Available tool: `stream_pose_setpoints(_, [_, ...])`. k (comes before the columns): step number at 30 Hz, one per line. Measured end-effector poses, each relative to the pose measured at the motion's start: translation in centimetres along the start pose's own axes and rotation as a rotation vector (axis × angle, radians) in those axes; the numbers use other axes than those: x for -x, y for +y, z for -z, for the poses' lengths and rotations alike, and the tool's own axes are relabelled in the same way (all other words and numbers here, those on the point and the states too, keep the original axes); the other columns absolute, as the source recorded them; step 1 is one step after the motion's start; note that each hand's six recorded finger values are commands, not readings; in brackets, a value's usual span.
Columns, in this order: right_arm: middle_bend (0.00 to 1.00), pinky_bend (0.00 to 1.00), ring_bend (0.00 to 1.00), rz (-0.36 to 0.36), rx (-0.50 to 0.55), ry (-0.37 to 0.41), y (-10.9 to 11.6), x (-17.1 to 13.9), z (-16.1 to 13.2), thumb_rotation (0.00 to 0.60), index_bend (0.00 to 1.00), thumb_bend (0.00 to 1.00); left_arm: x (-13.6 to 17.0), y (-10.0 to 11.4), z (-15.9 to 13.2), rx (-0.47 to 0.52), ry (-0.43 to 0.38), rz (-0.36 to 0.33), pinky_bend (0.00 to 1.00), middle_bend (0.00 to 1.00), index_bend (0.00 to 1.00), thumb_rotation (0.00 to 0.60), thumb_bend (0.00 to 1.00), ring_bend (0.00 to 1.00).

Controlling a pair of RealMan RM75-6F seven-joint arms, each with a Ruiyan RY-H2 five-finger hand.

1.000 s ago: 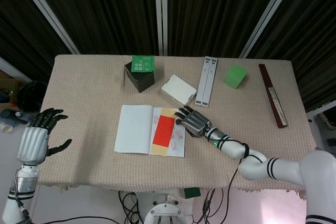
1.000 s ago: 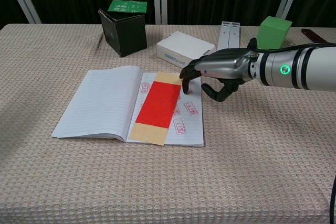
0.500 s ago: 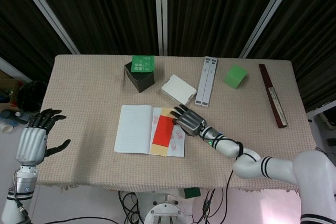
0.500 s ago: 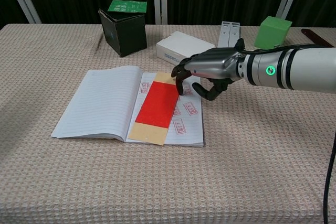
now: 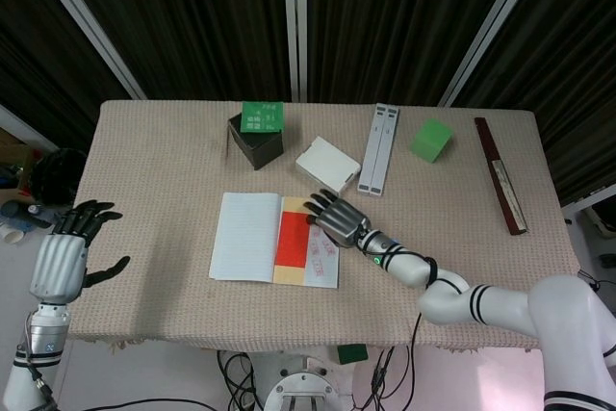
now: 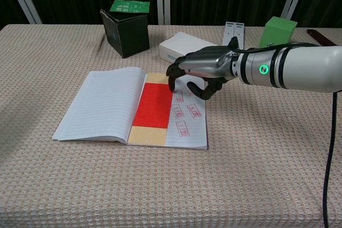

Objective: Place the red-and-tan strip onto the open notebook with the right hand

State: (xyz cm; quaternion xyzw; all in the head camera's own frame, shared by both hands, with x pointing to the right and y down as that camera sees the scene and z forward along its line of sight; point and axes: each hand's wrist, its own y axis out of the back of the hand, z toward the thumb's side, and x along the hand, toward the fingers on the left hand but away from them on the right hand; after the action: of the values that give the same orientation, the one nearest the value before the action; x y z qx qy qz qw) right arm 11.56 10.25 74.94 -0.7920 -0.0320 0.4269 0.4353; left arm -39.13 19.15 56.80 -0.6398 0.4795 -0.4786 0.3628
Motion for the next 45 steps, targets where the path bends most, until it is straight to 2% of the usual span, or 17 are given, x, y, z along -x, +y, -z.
stream_pose_setpoints(14, [0.06,0.0,0.0,0.004,-0.016,0.006,0.3,-0.3,-0.2,0.6,0.28,0.81,0.2,0.0,0.2,0.001,0.004,-0.002,0.22,0.23,0.31,0.6,0.12,0.16])
stream_pose_setpoints(22, [0.09,0.0,0.0,0.049,-0.021,0.008,2.0,-1.8,0.2,0.6,0.28,0.8,0.1,0.0,0.2,-0.008,0.0,0.007,0.22,0.23,0.31,0.6,0.12,0.16])
stream_pose_setpoints(23, [0.1,0.0,0.0,0.058,-0.019,0.003,2.4,-2.1,0.4,0.6,0.28,0.79,0.1,-0.1,0.2,-0.011,-0.002,0.01,0.22,0.23,0.31,0.6,0.12,0.16])
stream_pose_setpoints(26, [0.13,0.0,0.0,0.095,-0.015,-0.022,3.5,-3.5,1.6,0.6,0.28,0.67,-0.1,0.0,0.1,-0.018,-0.011,0.013,0.22,0.23,0.3,0.6,0.12,0.16])
stream_pose_setpoints(31, [0.16,0.0,0.0,0.183,0.009,-0.116,5.0,-7.5,4.6,0.6,0.24,0.47,-0.3,-0.1,0.2,-0.031,-0.016,0.022,0.22,0.23,0.3,0.6,0.12,0.16])
stream_pose_setpoints(35, [0.16,0.01,0.0,0.251,0.044,-0.232,5.0,-12.1,7.7,0.6,0.15,0.3,-0.6,0.0,0.7,-0.045,-0.007,0.026,0.22,0.23,0.31,0.6,0.12,0.16])
stream_pose_setpoints(41, [0.06,0.0,0.0,0.331,0.117,-0.451,2.9,-20.9,12.1,0.6,0.01,0.27,-0.5,-0.1,2.3,-0.092,0.049,0.037,0.22,0.23,0.3,0.6,0.12,0.16])
stream_pose_setpoints(45, [0.05,0.0,0.0,0.391,0.193,-0.584,1.0,-27.0,13.8,0.6,0.0,0.27,0.0,-0.1,3.6,-0.107,0.104,0.046,0.22,0.23,0.3,0.6,0.12,0.16])
